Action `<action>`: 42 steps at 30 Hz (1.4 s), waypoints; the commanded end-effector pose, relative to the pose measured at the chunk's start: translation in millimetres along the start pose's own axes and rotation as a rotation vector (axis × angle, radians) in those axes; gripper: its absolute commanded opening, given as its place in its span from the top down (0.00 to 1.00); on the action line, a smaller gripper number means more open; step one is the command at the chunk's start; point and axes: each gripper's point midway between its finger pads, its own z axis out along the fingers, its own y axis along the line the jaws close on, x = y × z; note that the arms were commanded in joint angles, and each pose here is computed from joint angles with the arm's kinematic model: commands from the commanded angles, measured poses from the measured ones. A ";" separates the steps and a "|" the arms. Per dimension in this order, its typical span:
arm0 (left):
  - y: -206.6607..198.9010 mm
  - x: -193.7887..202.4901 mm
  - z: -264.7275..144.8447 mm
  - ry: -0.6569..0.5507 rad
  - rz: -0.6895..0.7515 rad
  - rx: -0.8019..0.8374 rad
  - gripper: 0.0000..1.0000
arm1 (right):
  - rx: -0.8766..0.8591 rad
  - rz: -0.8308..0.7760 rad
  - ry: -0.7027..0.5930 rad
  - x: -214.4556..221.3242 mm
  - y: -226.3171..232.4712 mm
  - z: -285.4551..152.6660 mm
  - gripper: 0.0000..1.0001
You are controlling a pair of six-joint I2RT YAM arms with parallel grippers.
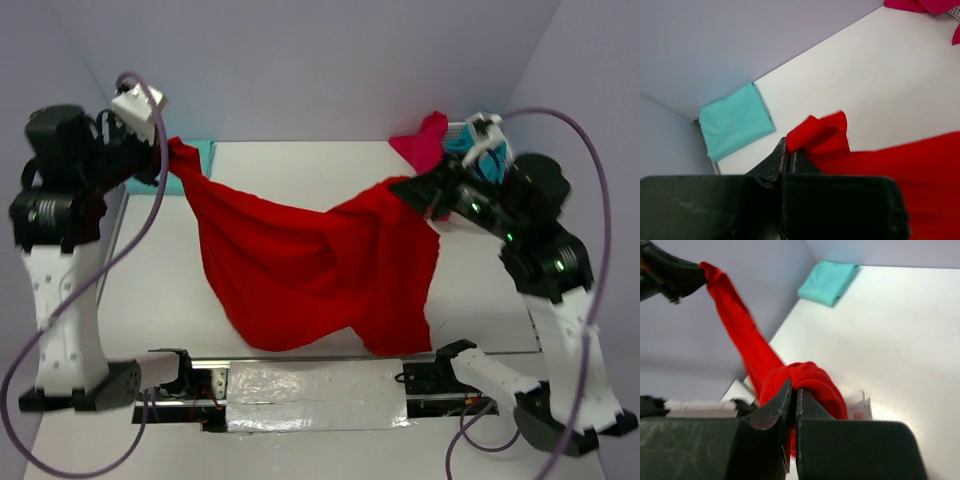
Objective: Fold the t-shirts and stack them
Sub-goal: Flatten out the tshirt
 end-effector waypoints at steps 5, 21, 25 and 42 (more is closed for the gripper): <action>81.5 -1.8 181.2 0.012 -0.186 -0.001 1.00 | 0.157 0.062 0.032 -82.7 -131.7 138.8 1.00; 100.8 4.8 226.9 -0.123 -0.374 0.161 1.00 | 0.185 0.132 -0.077 -112.2 -186.3 174.0 1.00; 45.8 81.9 222.4 0.059 -0.407 0.237 1.00 | 0.283 0.258 0.110 -28.6 -230.1 173.1 1.00; -51.8 293.1 70.6 0.695 -0.267 0.410 0.01 | 0.626 0.418 0.492 145.3 -323.5 108.2 0.00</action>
